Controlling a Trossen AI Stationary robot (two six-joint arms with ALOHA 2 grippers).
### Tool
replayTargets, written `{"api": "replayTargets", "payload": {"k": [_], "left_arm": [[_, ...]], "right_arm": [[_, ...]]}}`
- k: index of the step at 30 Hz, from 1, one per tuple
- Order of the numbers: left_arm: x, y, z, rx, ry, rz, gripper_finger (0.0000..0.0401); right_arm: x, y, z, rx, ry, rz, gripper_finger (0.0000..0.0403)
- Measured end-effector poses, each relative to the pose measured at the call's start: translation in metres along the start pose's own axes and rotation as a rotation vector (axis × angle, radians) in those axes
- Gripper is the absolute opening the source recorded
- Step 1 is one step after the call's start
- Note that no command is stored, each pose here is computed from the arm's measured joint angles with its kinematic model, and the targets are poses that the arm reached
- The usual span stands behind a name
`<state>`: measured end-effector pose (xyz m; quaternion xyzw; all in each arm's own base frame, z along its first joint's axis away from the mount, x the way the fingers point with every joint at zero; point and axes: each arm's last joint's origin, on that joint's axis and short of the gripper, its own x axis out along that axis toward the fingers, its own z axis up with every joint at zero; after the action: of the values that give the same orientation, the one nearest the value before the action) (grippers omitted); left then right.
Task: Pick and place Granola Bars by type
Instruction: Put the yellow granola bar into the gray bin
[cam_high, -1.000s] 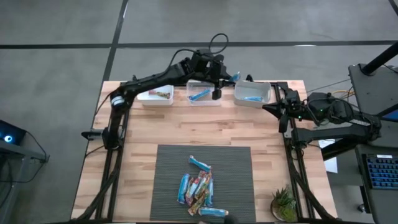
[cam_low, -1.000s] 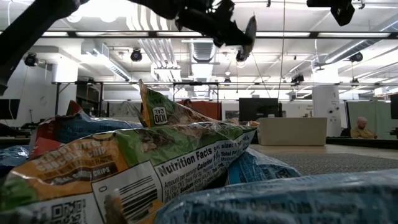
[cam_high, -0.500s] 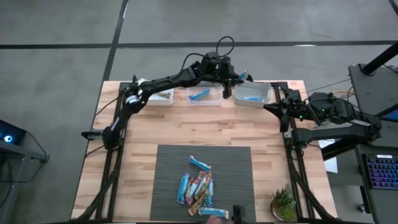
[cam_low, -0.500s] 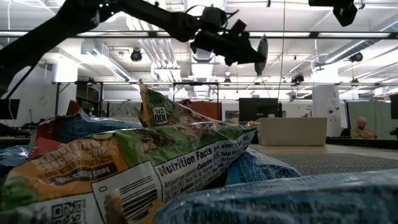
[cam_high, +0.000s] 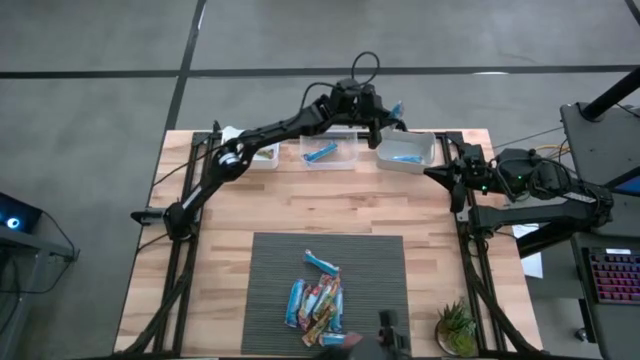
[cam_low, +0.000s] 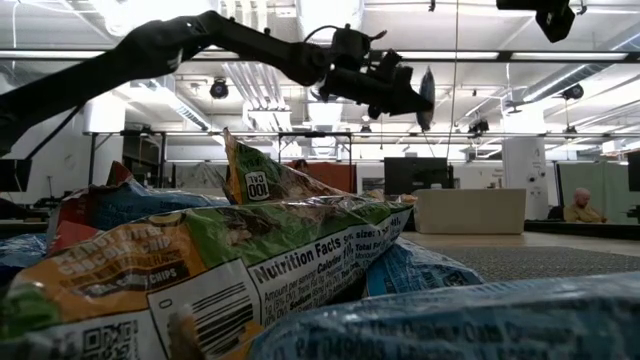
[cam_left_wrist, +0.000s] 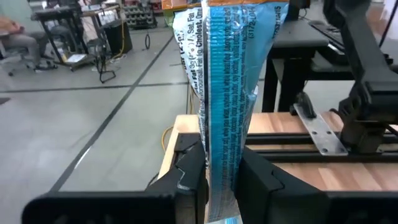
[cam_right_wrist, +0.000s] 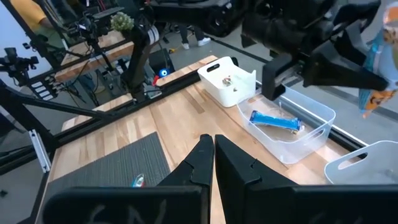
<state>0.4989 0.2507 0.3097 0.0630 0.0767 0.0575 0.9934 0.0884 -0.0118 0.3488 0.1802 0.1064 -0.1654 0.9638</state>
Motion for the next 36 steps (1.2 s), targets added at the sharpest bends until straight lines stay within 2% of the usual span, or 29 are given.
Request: {"api": "replayTargets", "payload": {"k": [15, 31, 36], "left_arm": [[0.008, 0.001, -0.047, -0.065, 0.073, -0.001, 0.0048], [0.01, -0.001, -0.051, -0.117, 0.073, -0.003, 0.0049], [0.011, -0.004, -0.05, -0.129, 0.072, -0.007, 0.0067]], "right_arm": [[0.0, 0.0, 0.0, -0.001, 0.003, -0.005, 0.0008], [0.0, 0.0, -0.001, -0.002, 0.007, -0.005, 0.0008], [0.0, 0.0, -0.001, -0.002, 0.006, -0.005, 0.0008]]}}
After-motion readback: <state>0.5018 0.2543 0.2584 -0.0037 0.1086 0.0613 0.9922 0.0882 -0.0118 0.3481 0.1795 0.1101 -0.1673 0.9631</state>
